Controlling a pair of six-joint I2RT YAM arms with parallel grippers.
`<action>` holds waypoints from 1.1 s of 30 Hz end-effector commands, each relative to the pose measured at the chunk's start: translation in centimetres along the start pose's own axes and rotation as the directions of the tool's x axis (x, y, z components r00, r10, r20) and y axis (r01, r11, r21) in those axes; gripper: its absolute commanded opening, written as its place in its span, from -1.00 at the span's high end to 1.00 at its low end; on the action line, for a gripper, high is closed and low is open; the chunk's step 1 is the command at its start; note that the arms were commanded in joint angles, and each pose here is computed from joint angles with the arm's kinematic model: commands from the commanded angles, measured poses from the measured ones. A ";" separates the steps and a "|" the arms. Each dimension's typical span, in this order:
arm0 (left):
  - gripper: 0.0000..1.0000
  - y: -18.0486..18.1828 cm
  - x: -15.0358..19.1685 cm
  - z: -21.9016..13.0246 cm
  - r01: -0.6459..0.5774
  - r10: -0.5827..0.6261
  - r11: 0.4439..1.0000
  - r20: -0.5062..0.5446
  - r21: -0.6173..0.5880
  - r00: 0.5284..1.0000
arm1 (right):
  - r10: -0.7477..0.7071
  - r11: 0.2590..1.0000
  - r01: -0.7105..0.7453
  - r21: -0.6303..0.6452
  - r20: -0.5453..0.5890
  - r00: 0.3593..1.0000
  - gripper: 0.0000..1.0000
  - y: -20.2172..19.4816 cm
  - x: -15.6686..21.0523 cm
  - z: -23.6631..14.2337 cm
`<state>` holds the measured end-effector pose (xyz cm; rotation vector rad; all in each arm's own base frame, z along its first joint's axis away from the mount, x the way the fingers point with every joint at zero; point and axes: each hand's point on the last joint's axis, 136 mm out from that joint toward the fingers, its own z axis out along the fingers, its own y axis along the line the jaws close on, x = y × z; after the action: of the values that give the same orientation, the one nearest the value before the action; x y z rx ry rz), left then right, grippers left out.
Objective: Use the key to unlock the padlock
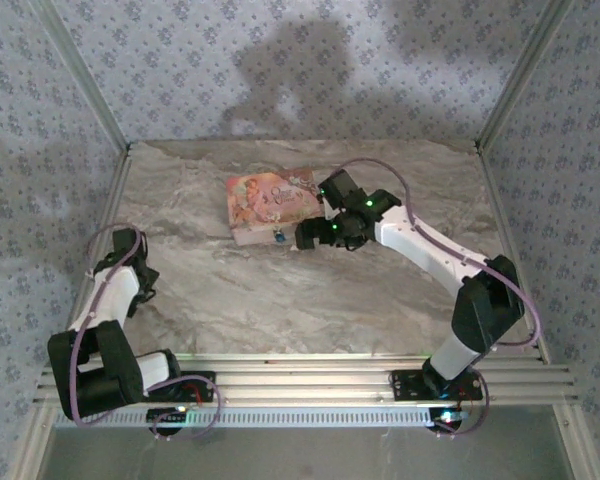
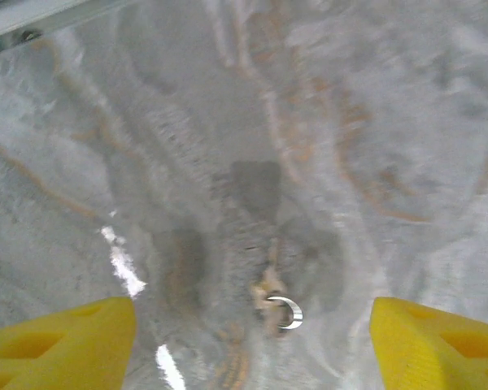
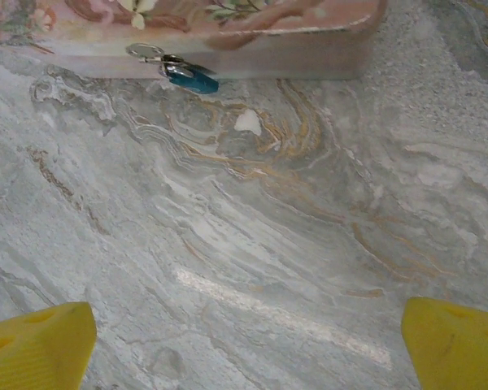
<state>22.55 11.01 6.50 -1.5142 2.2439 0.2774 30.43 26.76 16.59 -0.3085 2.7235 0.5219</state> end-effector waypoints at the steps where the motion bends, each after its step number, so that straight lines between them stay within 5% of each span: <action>1: -0.53 -1.9 -0.7 -1.3 -0.052 0.055 0.997 -0.046 0.058 0.997 | 0.034 0.999 -0.032 0.043 -0.046 0.998 -0.96 0.3 0.5 0.5; 7: -0.32 -1.6 0.9 -1.2 -0.129 0.135 0.990 -0.160 0.050 0.978 | 0.017 0.998 -0.011 0.066 -0.094 0.995 -0.96 1.8 0.5 1.4; 18: -0.08 -2.3 3.9 1.8 -0.092 0.132 0.988 -0.375 0.123 0.918 | -0.010 0.997 0.019 0.074 -0.117 0.993 -0.96 4.3 -0.7 2.8; 33: -0.27 -0.4 3.2 3.5 -0.119 0.120 0.993 -0.304 0.021 0.945 | -0.028 0.995 0.041 0.086 -0.146 0.989 -0.97 3.9 0.5 2.6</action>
<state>23.16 8.80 2.21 -1.5094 2.5843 0.0091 30.30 31.89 15.36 -0.3802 2.8529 0.4155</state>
